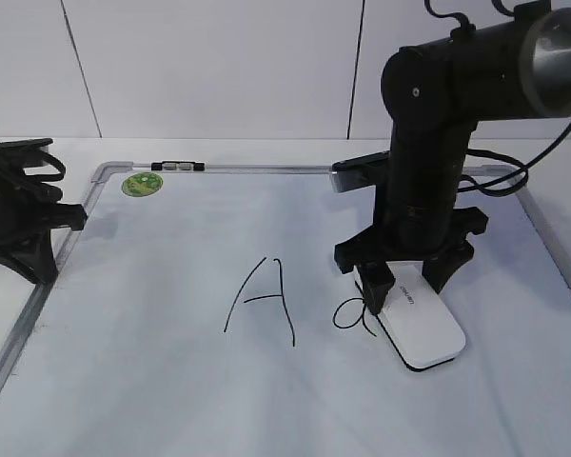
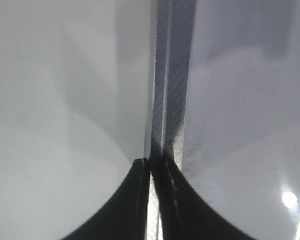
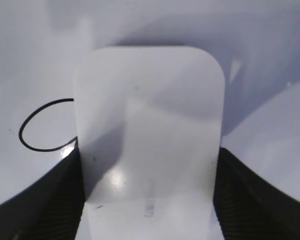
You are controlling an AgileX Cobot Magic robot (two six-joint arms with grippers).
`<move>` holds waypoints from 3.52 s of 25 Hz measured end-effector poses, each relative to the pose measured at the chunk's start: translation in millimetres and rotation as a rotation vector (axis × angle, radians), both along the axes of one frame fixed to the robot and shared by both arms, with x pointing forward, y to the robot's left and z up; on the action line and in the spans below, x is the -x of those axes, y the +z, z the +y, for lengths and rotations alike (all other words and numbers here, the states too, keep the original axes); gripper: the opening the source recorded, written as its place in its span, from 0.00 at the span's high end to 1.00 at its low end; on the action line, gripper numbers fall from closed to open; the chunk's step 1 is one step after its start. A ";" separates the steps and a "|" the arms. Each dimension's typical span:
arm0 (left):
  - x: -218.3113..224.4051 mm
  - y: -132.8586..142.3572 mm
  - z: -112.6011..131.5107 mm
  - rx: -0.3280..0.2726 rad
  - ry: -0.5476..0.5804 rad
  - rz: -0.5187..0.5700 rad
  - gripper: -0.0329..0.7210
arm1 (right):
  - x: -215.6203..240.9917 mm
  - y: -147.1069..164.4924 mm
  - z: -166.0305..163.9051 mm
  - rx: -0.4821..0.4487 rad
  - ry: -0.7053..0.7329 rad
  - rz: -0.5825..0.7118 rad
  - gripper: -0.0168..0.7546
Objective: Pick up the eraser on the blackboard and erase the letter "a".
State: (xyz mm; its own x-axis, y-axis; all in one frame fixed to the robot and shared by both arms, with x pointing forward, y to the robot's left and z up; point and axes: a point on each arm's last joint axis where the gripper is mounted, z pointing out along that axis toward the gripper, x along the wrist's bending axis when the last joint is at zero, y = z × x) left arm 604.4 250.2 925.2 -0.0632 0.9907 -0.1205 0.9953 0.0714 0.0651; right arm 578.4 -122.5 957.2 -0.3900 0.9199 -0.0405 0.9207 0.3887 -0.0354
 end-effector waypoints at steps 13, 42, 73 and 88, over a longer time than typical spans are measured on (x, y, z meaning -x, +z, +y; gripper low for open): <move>0.0 0.0 -0.3 0.004 0.002 0.000 0.92 | 14.9 -0.2 26.1 0.016 0.092 -0.009 0.27; -0.5 0.1 -0.9 0.011 0.006 -0.005 0.91 | 0.9 -0.5 -4.4 0.009 -0.026 0.035 0.27; -0.7 0.2 -1.1 0.012 0.007 -0.007 0.91 | 21.8 -1.0 35.7 0.007 0.082 0.053 0.27; -1.8 -0.1 -1.3 0.015 0.010 -0.018 0.91 | 0.7 -2.2 9.6 0.001 -0.036 0.052 0.27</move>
